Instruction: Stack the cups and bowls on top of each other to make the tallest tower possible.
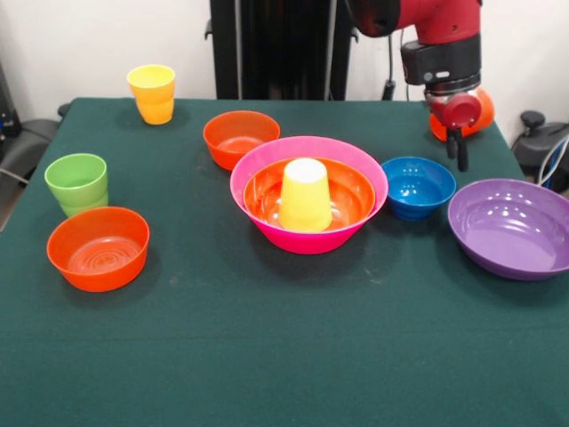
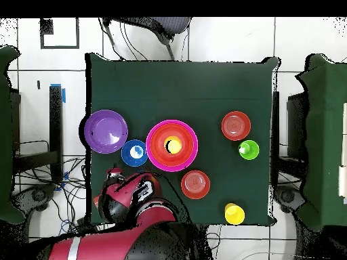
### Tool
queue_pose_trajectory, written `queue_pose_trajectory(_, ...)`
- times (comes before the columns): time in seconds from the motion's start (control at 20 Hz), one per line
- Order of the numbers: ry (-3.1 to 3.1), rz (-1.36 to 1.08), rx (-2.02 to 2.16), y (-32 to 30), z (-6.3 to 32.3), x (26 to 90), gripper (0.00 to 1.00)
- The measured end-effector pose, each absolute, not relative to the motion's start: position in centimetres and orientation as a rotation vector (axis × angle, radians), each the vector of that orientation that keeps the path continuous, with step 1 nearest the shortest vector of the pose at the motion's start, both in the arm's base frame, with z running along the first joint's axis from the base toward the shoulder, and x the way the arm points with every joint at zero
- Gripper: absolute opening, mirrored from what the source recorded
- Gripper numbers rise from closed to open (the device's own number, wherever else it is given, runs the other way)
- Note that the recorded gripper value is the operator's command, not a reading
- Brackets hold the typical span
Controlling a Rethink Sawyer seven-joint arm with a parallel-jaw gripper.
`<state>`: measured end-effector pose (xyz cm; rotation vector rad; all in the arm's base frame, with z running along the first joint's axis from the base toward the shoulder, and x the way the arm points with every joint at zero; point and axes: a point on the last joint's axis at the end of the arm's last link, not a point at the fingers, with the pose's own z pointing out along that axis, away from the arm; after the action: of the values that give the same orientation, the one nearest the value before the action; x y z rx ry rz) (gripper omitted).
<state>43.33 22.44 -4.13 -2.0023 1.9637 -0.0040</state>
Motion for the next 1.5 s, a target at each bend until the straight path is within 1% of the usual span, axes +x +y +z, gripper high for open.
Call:
queue_pose_trajectory(0.2,1.968,0.006,-1.999,22.3,-4.7,42.8,1.00)
queue_pose_trajectory(0.4,1.941,-0.002,-1.968,22.6,-4.3,43.2,1.00)
queue_pose_trajectory(0.95,1.845,-0.071,-1.832,22.6,0.8,46.6,1.00)
queue_pose_trajectory(1.15,1.828,-0.094,-1.822,22.6,1.8,47.4,1.00)
queue_pose_trajectory(1.3,1.827,-0.099,-1.833,22.6,1.5,47.2,1.00)
queue_pose_trajectory(1.5,1.829,-0.103,-1.872,22.8,0.2,46.4,1.00)
